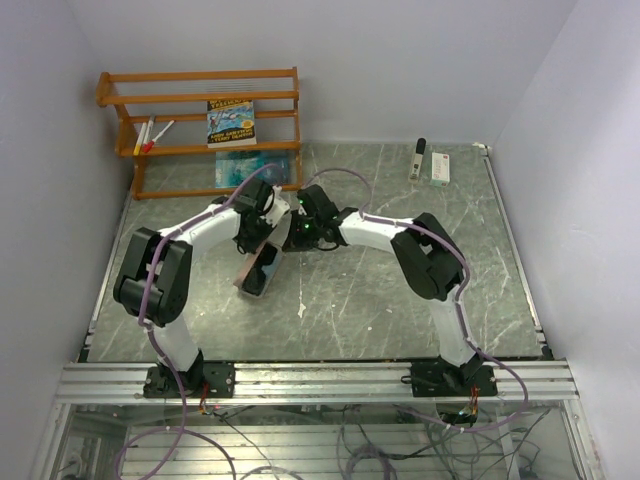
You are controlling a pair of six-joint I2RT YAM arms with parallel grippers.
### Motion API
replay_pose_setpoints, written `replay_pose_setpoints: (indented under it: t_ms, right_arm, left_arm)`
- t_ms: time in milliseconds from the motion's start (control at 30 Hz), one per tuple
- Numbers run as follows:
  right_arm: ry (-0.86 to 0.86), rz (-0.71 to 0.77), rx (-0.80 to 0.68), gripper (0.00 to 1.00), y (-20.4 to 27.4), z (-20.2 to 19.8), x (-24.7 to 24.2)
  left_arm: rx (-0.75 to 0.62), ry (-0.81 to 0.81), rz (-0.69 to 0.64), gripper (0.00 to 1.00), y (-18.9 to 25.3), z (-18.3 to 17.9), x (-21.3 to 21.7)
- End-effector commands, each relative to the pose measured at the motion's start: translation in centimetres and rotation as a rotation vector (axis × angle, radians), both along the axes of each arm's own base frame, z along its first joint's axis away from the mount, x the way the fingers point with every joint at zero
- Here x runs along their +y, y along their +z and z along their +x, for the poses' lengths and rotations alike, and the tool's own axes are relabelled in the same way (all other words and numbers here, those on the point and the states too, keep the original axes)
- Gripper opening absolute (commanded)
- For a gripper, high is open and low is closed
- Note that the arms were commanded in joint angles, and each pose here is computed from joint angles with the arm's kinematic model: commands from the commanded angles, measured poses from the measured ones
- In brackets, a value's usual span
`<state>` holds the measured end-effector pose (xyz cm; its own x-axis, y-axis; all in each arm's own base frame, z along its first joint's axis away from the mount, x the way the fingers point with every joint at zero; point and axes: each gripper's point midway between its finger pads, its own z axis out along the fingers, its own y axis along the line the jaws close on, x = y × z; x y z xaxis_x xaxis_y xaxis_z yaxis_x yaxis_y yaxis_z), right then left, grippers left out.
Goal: Organize the sunglasses
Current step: Close the sunglasses case at the center of the board.
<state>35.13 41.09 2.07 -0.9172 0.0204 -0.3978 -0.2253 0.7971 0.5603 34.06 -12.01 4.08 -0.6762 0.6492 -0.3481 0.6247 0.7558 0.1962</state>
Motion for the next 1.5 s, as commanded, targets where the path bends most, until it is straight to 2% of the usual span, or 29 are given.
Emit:
replay_pose_setpoints:
  t_ms: [0, 567, 667, 900, 1067, 1400, 1467]
  right_arm:
    - [-0.043, -0.062, 0.084, 0.00, -2.6, -2.0, -2.2]
    - [-0.052, 0.036, 0.116, 0.00, -1.8, -2.9, -1.3]
    - [-0.056, 0.097, 0.135, 0.00, -1.1, -3.1, -0.5]
    - [-0.065, 0.135, 0.138, 0.00, -0.2, -3.4, -0.5]
    - [-0.044, 0.177, 0.135, 0.00, 0.5, -3.8, -0.8]
    - [-0.010, 0.320, 0.118, 0.00, 3.3, -4.1, -5.5]
    - [0.020, 0.359, 0.132, 0.04, 3.7, -4.7, -6.5]
  left_arm:
    - [0.031, -0.040, -0.011, 0.07, -1.1, -0.8, -1.4]
    - [0.075, -0.147, 0.217, 0.07, -5.7, -2.8, -2.9]
    - [0.068, -0.132, 0.244, 0.07, -6.2, -2.6, -2.7]
    - [0.078, -0.095, 0.311, 0.07, -7.9, -3.0, -1.4]
    - [0.034, -0.065, 0.314, 0.07, -7.1, -2.3, -1.4]
    - [0.010, -0.049, 0.334, 0.07, -6.7, -1.7, -1.1]
    - [-0.004, -0.050, 0.334, 0.07, -6.3, -1.5, -1.2]
